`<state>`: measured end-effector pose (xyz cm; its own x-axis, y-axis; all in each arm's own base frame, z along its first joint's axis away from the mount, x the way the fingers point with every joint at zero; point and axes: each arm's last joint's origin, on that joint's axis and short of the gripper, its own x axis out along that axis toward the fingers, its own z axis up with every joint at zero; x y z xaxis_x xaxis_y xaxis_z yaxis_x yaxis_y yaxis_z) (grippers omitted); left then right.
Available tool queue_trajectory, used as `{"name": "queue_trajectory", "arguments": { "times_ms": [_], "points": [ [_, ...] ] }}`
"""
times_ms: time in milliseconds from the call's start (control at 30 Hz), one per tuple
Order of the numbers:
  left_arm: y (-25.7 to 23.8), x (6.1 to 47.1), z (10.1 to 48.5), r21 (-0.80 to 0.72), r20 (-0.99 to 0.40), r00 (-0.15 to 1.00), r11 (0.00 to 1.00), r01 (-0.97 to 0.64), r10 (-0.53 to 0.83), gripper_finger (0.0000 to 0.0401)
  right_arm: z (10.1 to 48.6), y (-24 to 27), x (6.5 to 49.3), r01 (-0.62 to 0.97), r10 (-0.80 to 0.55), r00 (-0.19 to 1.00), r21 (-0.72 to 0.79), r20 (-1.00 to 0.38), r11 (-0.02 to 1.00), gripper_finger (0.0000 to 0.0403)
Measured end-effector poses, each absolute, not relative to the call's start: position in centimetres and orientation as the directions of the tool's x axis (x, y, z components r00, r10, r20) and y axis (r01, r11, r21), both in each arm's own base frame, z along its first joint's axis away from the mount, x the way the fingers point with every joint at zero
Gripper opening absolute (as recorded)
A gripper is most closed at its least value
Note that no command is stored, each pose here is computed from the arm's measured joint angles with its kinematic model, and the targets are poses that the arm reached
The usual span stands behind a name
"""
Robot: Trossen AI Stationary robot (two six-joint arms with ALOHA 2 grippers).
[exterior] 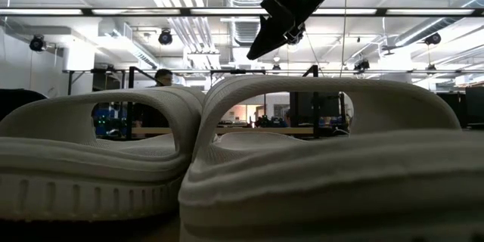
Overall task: Pick and place slides into the shelf
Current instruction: Put the left black slide on the shelf
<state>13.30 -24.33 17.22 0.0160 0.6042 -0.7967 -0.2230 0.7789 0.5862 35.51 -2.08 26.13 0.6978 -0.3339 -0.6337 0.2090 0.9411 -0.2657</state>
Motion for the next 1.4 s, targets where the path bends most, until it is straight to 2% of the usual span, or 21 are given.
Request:
{"name": "queue_trajectory", "arguments": {
  "times_ms": [233, 633, 767, 1100, 1400],
  "points": [
    [-23.8, 13.0, 16.7, 0.599, -0.779, 0.005, 0.748, -0.286, 0.626, 0.0171, 26.1, -2.1, 35.5, 0.207, -0.334, 0.693, -0.267, -0.639, 0.941, 0.0101],
    [-23.6, 13.0, 16.3, 0.602, -0.775, 0.011, 0.745, -0.288, 0.631, 0.0167, 26.0, -2.1, 35.4, 0.206, -0.334, 0.689, -0.268, -0.643, 0.941, 0.0085],
    [-23.5, 12.9, 16.2, 0.606, -0.772, 0.010, 0.742, -0.287, 0.635, 0.0134, 26.0, -2.1, 35.4, 0.206, -0.334, 0.689, -0.268, -0.643, 0.941, 0.0080],
    [-23.4, 12.9, 16.0, 0.604, -0.774, 0.013, 0.743, -0.288, 0.633, 0.0011, 26.0, -2.1, 35.4, 0.206, -0.334, 0.689, -0.268, -0.644, 0.941, 0.0076],
    [-23.3, 12.9, 16.1, 0.616, -0.765, 0.007, 0.735, -0.284, 0.644, 0.0002, 26.0, -2.1, 35.4, 0.206, -0.334, 0.689, -0.268, -0.643, 0.941, 0.0074]
  ]
}}
